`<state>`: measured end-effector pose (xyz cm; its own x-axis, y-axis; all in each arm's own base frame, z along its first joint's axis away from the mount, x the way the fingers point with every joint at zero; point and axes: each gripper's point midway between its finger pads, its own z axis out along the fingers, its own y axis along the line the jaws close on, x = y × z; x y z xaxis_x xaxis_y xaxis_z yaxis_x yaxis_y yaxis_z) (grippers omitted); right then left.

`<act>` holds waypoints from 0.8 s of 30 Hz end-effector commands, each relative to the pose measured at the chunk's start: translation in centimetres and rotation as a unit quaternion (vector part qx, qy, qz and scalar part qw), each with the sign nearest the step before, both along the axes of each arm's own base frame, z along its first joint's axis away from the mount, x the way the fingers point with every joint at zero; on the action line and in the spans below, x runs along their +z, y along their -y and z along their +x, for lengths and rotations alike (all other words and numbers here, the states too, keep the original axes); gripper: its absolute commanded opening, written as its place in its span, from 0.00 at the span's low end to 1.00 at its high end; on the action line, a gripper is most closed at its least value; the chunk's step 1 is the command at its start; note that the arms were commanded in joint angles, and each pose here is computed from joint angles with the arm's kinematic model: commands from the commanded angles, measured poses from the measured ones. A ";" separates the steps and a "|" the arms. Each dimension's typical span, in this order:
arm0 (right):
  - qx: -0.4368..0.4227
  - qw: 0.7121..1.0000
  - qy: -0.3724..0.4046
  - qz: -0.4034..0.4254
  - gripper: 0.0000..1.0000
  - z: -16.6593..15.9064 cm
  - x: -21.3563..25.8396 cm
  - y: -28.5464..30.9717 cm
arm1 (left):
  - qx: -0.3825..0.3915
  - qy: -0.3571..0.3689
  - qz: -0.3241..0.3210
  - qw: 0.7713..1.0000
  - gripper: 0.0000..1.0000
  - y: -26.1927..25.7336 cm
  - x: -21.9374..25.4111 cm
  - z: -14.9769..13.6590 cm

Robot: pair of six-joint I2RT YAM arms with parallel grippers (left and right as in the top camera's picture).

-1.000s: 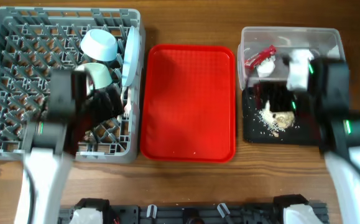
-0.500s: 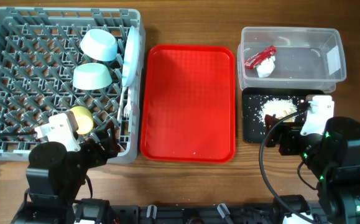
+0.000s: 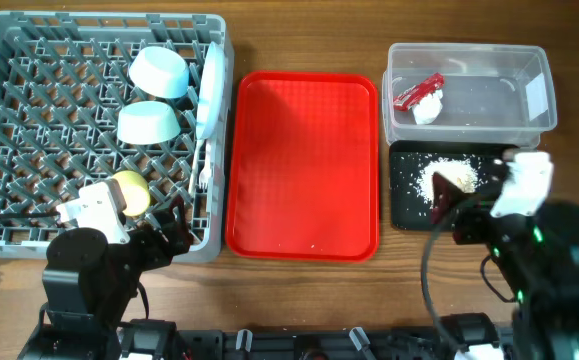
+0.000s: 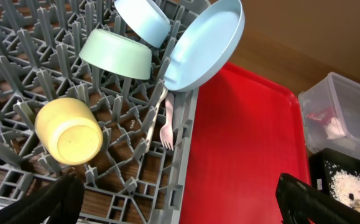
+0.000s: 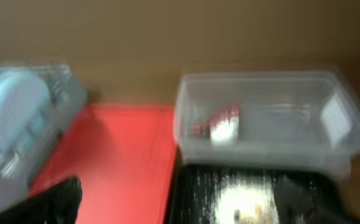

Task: Sort waste into correct bins and load items into the dishwasher rack

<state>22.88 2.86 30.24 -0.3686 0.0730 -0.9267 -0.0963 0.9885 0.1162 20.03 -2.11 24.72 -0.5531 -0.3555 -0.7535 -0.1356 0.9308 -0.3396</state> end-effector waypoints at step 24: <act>0.006 0.982 0.186 -0.013 1.00 1.6 -12.7 -0.1 | 0.004 -0.003 0.003 1.000 1.00 -0.1 -0.4 0.0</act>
